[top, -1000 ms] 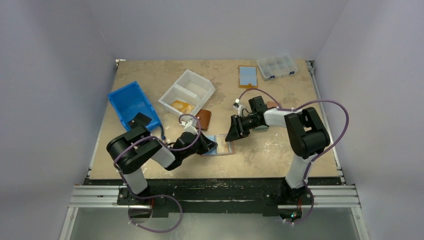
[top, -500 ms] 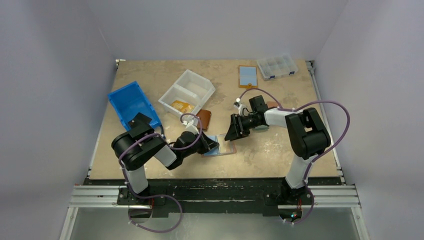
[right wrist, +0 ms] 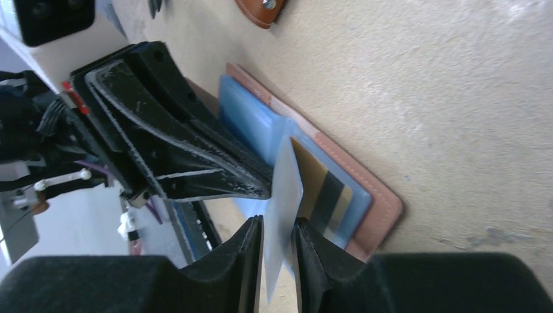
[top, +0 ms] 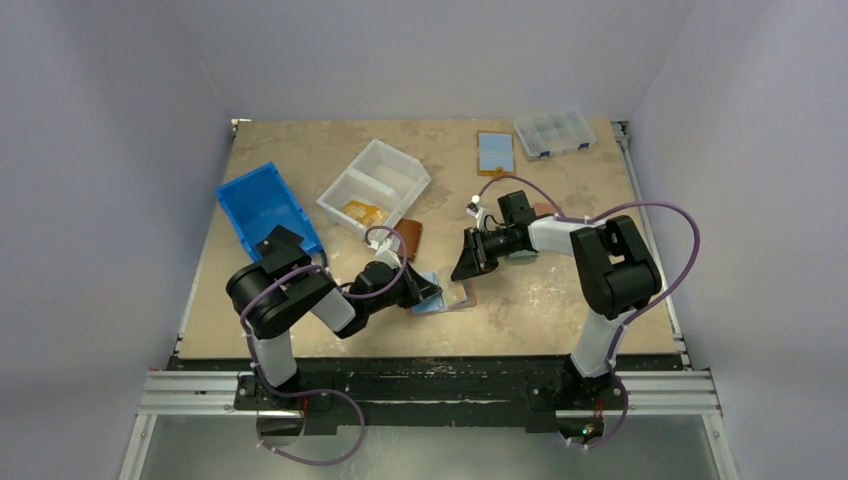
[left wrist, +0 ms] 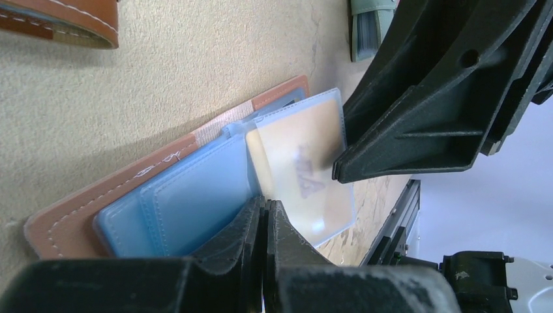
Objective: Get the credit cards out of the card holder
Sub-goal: Remove the credit card from the card holder.
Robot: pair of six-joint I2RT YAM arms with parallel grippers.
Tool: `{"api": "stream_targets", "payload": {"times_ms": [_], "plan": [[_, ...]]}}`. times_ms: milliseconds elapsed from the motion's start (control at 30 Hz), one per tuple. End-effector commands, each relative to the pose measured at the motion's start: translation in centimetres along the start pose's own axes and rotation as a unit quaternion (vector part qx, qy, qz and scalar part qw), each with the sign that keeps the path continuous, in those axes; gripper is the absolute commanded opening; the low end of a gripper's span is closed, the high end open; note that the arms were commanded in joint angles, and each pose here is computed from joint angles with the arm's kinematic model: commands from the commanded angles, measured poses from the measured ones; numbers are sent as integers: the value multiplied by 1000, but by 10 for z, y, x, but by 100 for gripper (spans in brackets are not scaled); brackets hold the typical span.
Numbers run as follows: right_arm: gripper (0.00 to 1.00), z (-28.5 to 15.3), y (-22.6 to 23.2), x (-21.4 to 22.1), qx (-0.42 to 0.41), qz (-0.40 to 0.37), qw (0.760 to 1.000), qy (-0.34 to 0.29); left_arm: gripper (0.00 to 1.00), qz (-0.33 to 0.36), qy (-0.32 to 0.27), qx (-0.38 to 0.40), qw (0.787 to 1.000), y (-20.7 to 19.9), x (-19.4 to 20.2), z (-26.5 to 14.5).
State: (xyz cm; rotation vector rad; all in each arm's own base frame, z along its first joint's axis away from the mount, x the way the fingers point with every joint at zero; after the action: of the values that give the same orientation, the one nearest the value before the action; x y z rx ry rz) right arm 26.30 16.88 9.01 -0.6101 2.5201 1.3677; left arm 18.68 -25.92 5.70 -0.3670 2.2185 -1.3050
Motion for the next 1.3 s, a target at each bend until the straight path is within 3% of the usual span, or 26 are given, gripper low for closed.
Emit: {"api": "stream_targets", "payload": {"times_ms": [0, 67, 300, 467, 667, 900, 1267], "plan": [[28, -3, 15, -5, -50, -32, 998, -8, 0, 11, 28, -26, 999, 10, 9, -2], [24, -4, 14, -5, -49, -32, 998, -9, 2, 11, 27, -26, 999, 10, 9, -3], [9, -4, 12, -6, -28, -36, 999, -12, 31, 9, 19, -12, 1000, 2, 4, -11], [14, -4, 13, -6, -32, -40, 999, -12, 53, 13, 16, 6, 1000, -5, 3, -18], [27, -6, 21, -5, -74, -47, 996, -10, 66, 9, 12, 15, 1000, -9, 2, -20], [30, -4, 30, -4, -109, -50, 993, -5, 72, -12, 0, 68, 998, -19, 0, -24], [32, 6, 43, 0, -146, -45, 988, 7, 79, -12, 27, 137, 990, -25, 7, -24]]}}
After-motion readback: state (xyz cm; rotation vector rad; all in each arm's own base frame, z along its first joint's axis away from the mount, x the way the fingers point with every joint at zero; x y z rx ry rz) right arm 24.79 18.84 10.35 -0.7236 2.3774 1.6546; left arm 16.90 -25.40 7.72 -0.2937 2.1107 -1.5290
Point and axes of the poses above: each gripper's point midway between its finger pads, its own z axis out along the fingers, its own y axis along the line the jaws close on, x = y × z, the point moved 9 cm from there along -z, back along the fingers, and after that the axes turned 6 degrees about -z, right-handed, at the moved point
